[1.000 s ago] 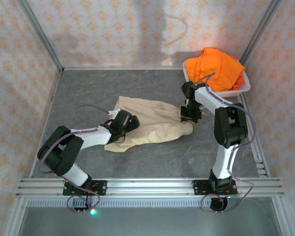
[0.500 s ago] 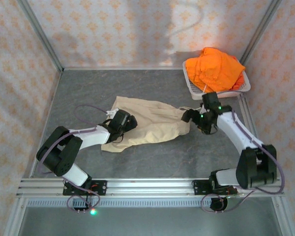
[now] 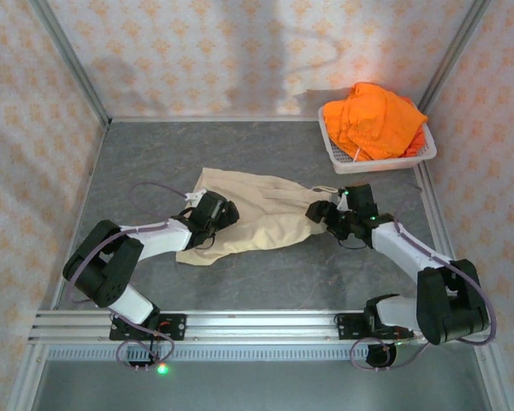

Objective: Fold and stack the shorts

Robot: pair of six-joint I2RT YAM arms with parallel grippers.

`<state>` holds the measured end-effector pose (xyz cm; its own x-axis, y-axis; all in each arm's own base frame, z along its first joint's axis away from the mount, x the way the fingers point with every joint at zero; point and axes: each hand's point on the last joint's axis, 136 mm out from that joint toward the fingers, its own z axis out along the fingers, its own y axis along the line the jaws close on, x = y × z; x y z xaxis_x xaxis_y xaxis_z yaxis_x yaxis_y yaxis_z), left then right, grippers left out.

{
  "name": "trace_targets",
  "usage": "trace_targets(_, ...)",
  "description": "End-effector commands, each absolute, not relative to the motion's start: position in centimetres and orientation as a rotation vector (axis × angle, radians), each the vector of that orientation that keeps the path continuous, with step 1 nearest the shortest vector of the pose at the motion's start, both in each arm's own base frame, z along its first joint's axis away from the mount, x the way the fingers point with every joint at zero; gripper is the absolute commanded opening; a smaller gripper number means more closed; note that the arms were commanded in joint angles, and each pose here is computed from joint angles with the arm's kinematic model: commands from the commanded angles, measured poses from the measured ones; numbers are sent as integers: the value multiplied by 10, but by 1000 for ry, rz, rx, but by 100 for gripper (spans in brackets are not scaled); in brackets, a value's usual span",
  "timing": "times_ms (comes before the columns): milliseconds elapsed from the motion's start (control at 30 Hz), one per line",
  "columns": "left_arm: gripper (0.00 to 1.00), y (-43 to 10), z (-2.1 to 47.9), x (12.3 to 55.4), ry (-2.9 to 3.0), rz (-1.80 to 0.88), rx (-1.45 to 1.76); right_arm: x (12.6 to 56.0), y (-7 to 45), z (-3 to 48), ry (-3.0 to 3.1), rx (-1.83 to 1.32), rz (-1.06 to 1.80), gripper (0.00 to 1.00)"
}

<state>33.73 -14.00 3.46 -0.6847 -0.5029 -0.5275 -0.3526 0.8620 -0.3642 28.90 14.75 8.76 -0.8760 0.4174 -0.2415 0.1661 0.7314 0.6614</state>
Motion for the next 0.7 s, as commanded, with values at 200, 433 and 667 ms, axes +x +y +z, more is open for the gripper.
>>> trace_targets(200,100,-100,16,316,2501,-81,-630,279,164,98,2650,434,917,33)
trace_targets(433,100,-92,26,339,2488,-79,-638,259,172,91,2852,516,935,15)
trace_targets(667,100,-85,24,350,2500,-53,-646,230,185,91,3000,531,1075,20)
